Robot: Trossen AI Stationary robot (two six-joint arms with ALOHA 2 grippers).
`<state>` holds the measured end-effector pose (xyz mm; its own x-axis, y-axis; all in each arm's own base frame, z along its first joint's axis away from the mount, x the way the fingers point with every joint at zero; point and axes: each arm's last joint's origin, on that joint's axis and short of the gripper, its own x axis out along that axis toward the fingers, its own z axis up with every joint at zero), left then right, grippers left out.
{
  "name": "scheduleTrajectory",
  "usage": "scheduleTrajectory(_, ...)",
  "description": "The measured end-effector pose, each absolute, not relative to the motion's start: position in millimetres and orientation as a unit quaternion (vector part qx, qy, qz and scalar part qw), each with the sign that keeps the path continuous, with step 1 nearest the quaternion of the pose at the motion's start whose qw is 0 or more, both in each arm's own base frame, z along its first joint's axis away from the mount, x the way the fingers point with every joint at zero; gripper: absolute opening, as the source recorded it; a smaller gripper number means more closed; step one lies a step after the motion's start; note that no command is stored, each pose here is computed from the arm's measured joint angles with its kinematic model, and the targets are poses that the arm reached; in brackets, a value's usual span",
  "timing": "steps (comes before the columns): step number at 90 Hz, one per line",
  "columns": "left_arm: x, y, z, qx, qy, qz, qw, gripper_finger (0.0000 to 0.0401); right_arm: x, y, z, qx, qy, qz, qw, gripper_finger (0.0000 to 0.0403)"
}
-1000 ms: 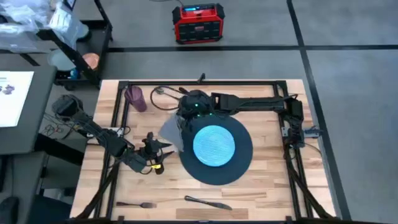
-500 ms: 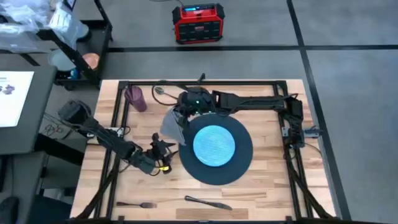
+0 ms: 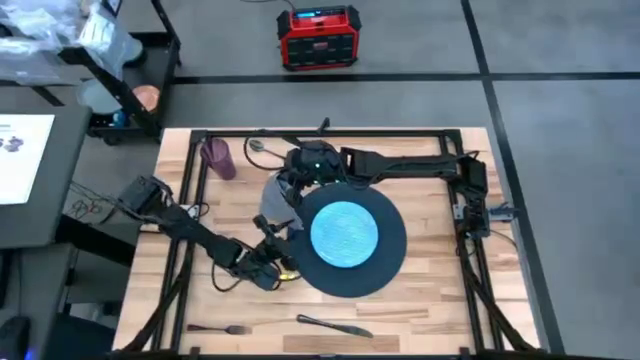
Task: Set table place
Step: Fold the gray napkin
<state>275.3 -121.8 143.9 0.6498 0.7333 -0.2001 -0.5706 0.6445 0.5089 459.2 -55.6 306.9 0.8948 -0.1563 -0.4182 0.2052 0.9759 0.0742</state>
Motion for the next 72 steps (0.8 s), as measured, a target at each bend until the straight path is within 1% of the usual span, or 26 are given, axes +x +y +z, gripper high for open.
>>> scheduleTrajectory(15,282.5,-125.9,145.6,0.219,0.210,0.373,0.877,0.0143,458.8,-55.0,305.9,0.058,0.216,-0.092,0.970,0.0000)
scheduleTrajectory(41,284.3,-128.9,146.8,0.127,0.185,0.368,0.903,0.0143,459.5,-56.8,307.9,0.059,0.204,-0.094,0.973,0.0000)
scheduleTrajectory(57,286.6,-130.1,149.5,0.107,0.169,0.369,0.908,0.0143,461.3,-57.2,312.3,0.068,0.179,-0.095,0.977,0.0000)
scheduleTrajectory(72,288.7,-122.6,151.2,0.114,0.152,0.407,0.893,0.0143,462.1,-51.9,312.7,0.083,0.176,-0.091,0.977,0.0000)
